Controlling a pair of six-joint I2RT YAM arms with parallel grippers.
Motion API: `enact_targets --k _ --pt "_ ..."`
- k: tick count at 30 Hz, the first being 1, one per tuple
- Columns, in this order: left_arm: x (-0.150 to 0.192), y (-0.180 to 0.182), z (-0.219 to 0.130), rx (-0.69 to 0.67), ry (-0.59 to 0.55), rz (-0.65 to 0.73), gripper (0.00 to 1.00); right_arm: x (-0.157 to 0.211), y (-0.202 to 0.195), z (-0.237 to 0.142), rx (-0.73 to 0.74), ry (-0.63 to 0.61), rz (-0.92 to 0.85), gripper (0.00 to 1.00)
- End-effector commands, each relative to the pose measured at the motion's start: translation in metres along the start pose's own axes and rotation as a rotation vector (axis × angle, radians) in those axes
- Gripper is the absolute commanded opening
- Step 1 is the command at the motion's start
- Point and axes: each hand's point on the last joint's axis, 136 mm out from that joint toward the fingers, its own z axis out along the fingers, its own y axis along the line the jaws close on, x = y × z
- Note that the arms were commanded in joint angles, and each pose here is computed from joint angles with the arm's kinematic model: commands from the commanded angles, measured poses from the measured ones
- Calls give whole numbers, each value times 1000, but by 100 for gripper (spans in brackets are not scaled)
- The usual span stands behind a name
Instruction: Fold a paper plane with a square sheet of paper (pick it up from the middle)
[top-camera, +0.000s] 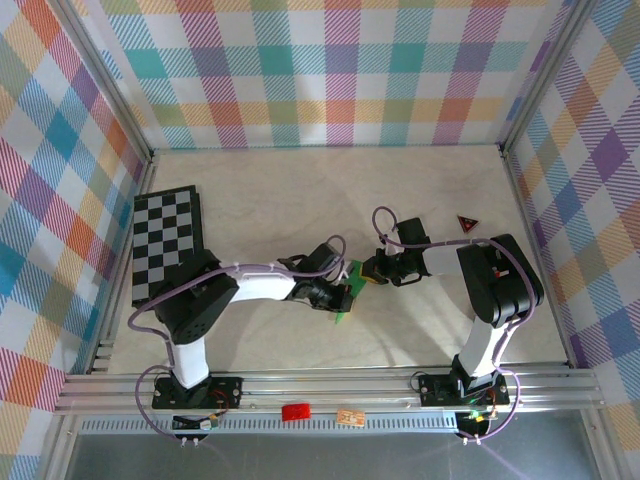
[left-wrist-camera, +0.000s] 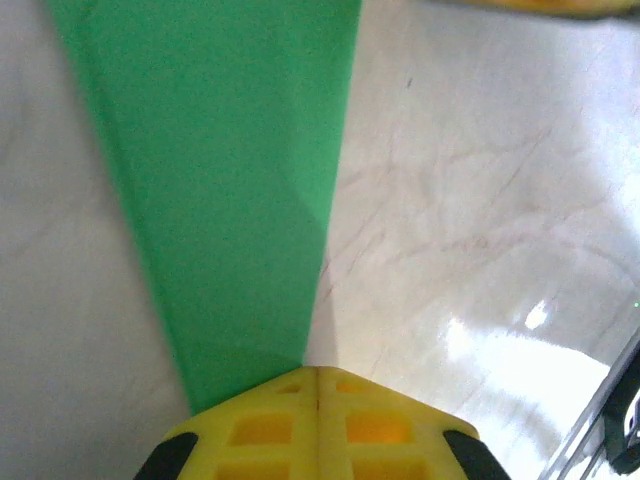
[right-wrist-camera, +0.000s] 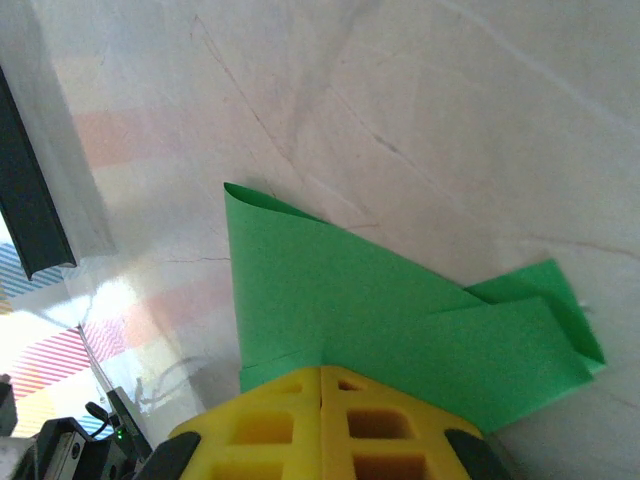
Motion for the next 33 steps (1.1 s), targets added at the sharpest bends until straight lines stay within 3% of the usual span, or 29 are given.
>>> enact_targets --k 1,10,19,23,26,33 --pt "54 27 -4 -87 149 -28 3 17 -56 9 188 27 86 0" --pt "67 41 -29 -180 138 23 2 19 -57 9 190 26 87 0" --pt "-1 -16 -46 -28 -104 68 2 14 -44 8 137 17 75 1" --pt "-36 -29 -34 15 -157 48 3 12 -39 7 119 17 74 2" --pt "-50 -19 -19 -30 -157 17 3 11 -35 7 107 15 70 3" --pt "-39 11 7 -94 -101 -25 2 3 -13 4 23 10 36 7"
